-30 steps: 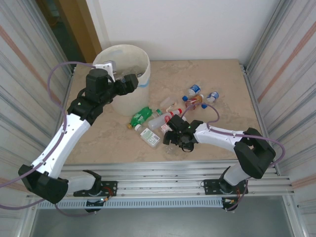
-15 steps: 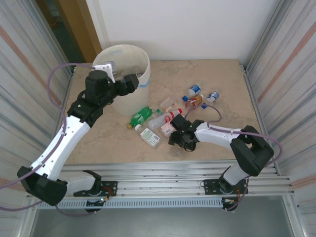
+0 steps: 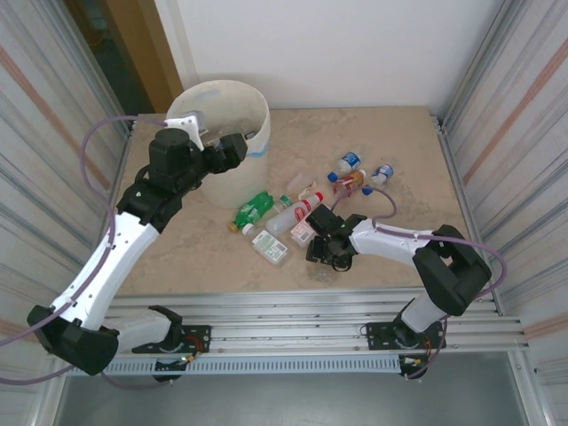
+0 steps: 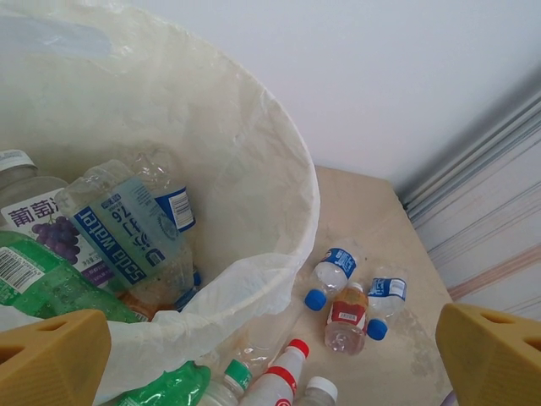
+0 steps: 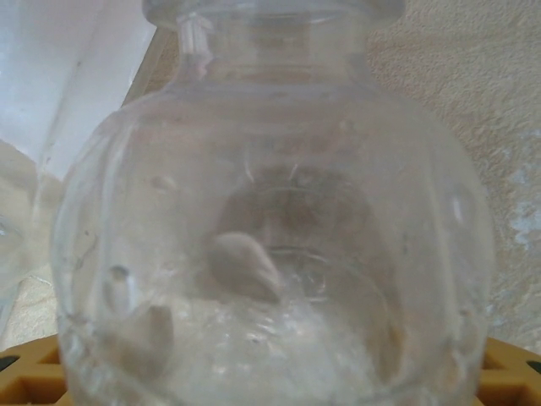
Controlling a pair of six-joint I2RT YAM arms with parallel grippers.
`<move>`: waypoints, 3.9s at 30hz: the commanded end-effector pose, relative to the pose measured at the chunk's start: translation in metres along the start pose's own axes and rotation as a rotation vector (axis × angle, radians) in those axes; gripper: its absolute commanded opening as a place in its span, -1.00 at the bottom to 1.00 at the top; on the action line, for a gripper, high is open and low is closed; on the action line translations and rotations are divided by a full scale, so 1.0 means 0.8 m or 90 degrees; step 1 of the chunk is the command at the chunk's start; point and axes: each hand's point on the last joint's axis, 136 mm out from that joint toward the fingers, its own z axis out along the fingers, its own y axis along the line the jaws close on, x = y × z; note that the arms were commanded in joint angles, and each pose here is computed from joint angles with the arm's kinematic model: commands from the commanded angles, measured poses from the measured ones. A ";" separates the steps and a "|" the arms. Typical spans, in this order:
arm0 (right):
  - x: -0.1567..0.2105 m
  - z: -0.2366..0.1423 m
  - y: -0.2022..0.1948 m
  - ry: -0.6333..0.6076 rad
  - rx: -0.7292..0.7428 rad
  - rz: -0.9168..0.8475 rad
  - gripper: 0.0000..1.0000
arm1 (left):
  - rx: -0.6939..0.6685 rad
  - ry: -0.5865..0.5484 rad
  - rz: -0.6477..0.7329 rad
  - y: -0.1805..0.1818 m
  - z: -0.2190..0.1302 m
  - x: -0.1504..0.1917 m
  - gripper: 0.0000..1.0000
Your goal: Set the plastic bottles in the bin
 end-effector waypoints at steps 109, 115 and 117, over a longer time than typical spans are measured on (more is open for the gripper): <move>-0.088 -0.358 0.211 -0.529 -0.506 -0.436 0.87 | 0.255 0.060 0.072 -0.137 -0.031 0.005 -1.00; -0.087 -0.374 0.179 -0.554 -0.472 -0.403 0.96 | 0.231 -0.005 0.063 -0.120 -0.043 -0.047 -1.00; -0.088 -0.376 0.169 -0.562 -0.460 -0.389 0.96 | 0.222 -0.032 0.063 -0.116 -0.050 -0.067 -1.00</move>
